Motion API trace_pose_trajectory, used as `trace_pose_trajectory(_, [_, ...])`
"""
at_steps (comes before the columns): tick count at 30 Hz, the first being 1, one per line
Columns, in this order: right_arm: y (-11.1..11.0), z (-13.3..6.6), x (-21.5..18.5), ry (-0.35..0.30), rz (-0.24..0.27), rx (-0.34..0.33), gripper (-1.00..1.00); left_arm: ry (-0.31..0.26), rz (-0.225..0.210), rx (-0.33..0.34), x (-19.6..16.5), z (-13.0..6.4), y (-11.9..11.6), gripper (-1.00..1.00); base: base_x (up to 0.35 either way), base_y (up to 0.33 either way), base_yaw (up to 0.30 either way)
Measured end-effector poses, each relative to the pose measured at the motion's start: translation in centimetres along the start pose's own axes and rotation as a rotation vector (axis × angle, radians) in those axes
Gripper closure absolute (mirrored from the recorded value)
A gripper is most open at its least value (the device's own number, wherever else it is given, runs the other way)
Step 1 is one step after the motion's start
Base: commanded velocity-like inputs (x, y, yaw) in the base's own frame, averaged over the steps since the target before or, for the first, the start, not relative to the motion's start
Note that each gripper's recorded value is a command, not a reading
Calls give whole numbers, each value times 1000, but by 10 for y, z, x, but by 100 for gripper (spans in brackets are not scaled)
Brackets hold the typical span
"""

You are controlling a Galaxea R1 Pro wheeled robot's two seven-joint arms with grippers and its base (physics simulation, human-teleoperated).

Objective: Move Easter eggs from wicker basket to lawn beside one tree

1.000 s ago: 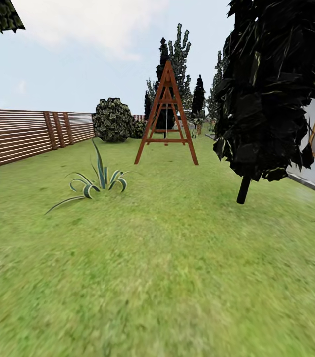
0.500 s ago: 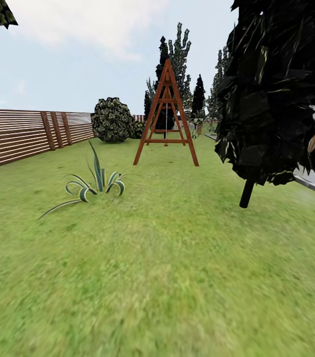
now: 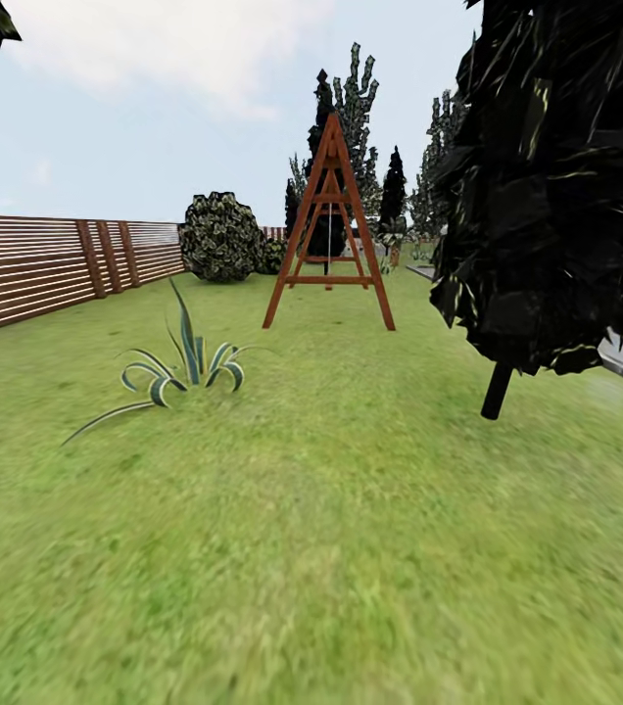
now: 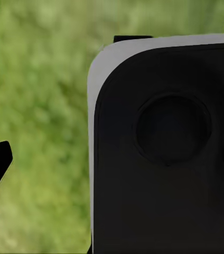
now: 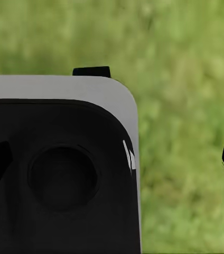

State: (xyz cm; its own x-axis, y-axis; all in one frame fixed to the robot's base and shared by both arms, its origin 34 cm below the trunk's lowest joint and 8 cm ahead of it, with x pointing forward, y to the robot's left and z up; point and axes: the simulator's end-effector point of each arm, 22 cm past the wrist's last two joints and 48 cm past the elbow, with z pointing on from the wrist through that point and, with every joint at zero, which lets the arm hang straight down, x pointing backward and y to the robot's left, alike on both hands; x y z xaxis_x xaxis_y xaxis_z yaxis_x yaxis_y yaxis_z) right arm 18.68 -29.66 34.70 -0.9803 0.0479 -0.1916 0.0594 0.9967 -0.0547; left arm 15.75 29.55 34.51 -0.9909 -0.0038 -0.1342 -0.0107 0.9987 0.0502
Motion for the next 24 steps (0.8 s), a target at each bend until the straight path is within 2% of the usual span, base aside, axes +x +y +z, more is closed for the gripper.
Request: trace_pose_trajectory(24, [0, 0, 0, 0, 0, 0, -100, 0, 0, 0, 0, 0, 0, -100, 319, 0, 0])
